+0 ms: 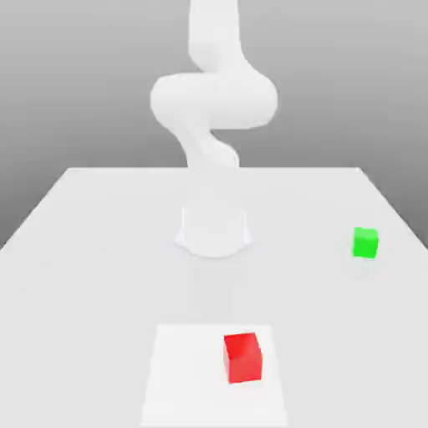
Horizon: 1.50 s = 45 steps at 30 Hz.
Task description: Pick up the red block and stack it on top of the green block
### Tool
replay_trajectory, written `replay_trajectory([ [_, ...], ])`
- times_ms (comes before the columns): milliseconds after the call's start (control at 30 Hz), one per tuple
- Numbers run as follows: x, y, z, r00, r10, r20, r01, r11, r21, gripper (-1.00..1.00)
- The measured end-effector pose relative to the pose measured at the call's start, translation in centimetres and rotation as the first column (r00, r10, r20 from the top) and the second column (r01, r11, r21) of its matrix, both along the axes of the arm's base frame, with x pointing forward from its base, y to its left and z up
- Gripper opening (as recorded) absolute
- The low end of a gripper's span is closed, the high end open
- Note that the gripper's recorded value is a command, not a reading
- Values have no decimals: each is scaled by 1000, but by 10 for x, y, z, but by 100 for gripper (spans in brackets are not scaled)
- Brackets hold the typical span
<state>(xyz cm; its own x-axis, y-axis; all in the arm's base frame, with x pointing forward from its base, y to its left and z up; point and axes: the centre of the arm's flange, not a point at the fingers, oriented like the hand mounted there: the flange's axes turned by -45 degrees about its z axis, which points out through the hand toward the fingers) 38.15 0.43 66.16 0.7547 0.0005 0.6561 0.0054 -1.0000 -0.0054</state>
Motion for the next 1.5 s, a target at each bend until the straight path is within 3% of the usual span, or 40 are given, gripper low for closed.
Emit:
replay_trajectory([
  [167, 52, 11, -112, 984, 34, -176, -36, 999, -9, 0],
  [333, 72, 22, -225, 938, 64, -341, -73, 997, -13, 0],
  [667, 29, 39, -436, 766, 111, -633, -151, 989, -9, 0],
  [867, 22, 39, -506, 747, 112, -656, -154, 988, -8, 0],
  [900, 21, 39, -514, 747, 112, -656, -154, 988, -8, -100],
  [1133, 21, 39, -514, 747, 111, -656, -154, 988, -8, -100],
  [1333, 20, 42, -459, 745, 119, -656, -165, 986, -8, -100],
  [1500, -7, 126, -445, 664, 361, -655, -478, 878, 0, -100],
])
